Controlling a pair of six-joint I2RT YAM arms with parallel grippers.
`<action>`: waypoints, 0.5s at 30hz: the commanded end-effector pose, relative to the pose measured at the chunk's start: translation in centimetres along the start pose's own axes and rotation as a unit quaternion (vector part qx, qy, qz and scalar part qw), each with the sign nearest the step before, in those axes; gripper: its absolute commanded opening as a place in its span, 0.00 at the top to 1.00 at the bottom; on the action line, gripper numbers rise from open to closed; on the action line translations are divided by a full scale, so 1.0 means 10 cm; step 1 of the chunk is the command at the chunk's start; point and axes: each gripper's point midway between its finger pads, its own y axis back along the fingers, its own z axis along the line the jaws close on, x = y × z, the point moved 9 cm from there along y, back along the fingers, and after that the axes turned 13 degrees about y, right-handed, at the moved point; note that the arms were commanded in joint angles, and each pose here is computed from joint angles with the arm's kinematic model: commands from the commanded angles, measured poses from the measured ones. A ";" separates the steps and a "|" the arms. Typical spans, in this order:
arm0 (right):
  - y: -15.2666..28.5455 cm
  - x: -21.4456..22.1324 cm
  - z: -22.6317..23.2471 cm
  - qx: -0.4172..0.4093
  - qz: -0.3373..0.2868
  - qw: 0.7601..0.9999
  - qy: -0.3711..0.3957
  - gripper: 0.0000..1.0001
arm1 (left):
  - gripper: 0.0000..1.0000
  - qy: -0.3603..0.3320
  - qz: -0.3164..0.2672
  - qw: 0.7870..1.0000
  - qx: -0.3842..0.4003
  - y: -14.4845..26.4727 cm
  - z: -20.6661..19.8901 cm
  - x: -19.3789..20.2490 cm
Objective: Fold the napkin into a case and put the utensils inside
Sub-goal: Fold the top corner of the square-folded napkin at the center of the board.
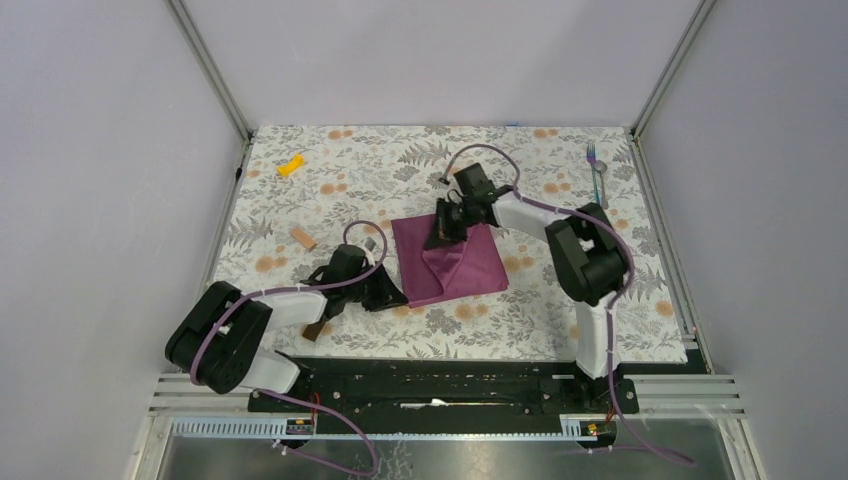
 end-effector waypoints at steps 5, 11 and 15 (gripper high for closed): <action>-0.50 -0.61 0.18 -0.041 -0.050 0.998 -0.016 1.00 | 0.81 0.000 0.001 1.000 -0.007 -0.07 0.11 0.04; -0.70 -0.76 0.07 -0.028 -0.060 0.998 -0.020 1.00 | 0.82 0.002 0.005 1.000 -0.013 -0.07 0.15 0.07; -0.77 -0.84 0.06 -0.028 -0.067 0.997 -0.021 1.00 | 0.82 0.003 0.006 1.000 -0.016 -0.07 0.18 0.08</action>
